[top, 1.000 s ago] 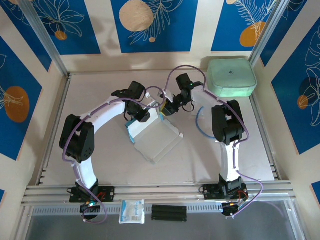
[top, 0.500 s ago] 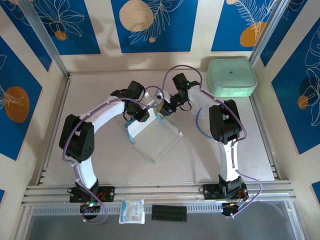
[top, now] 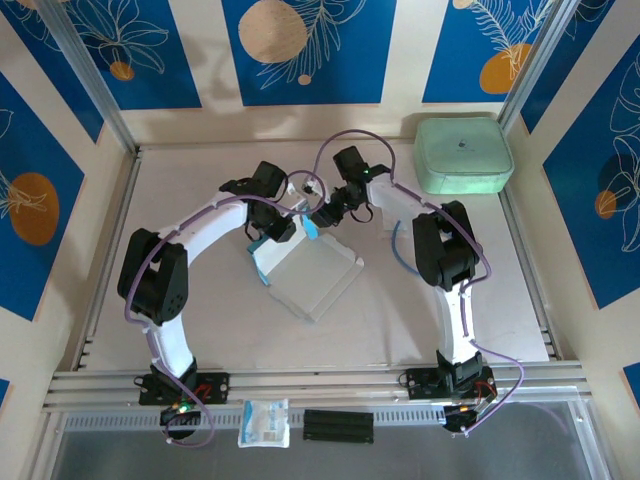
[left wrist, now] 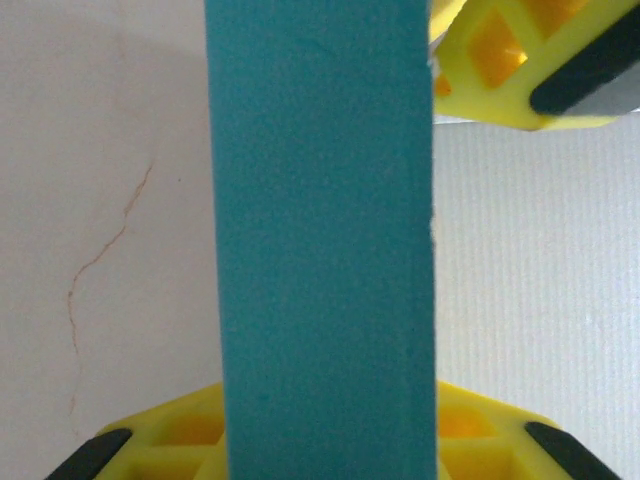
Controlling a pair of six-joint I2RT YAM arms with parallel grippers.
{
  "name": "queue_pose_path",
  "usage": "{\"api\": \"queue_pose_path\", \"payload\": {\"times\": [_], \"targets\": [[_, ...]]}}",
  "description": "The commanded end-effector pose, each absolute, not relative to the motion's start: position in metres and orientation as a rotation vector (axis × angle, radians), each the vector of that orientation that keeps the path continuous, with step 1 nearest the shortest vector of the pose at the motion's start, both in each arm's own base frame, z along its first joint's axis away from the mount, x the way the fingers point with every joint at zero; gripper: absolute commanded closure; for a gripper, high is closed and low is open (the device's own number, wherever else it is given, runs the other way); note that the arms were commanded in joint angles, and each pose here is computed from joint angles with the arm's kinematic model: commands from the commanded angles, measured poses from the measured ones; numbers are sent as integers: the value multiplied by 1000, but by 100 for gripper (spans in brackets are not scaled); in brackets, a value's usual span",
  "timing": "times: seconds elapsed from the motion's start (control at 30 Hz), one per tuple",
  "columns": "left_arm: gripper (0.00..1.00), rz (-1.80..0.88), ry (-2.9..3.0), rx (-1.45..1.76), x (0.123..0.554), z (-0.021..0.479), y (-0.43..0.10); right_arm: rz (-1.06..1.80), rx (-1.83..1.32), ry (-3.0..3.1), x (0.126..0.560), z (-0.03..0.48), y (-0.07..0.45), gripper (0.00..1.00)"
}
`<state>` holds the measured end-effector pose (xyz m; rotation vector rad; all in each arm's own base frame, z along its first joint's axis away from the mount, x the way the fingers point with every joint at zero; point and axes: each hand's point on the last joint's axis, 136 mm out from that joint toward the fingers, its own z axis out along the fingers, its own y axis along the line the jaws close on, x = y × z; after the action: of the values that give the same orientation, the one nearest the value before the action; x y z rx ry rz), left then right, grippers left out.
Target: Fold the paper box
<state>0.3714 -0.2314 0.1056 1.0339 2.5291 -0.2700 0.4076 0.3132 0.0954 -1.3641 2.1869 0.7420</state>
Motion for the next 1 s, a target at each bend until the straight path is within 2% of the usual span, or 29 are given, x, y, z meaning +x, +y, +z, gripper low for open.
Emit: {"api": "queue_pose_path", "payload": {"times": [0.0,0.4,0.43,0.5,0.57,0.67,0.8,0.97], "targets": [[71,-354,2479,1088,363,111,-246,670,-1289,2208,407,91,328,78],[71,-350,2480,1082,363,110,-245,506,-1060,2310,418,73,330,88],[71,-350,2480,1082,363,110,-245,492,-1058,2302,417,71,332,86],[71,-349,2477,1084,362,111,-245,493,-1067,2284,414,70,336,75],[71,-345,2477,1083,362,111,-244,520,-1069,2279,413,68,339,74],[71,-340,2474,1083,362,112,-243,618,-1042,2293,414,66,341,77],[71,-351,2472,1077,362,113,-245,658,-1007,2297,416,66,340,88],[71,-355,2471,1073,362,113,-245,556,-1046,2315,410,57,343,91]]}}
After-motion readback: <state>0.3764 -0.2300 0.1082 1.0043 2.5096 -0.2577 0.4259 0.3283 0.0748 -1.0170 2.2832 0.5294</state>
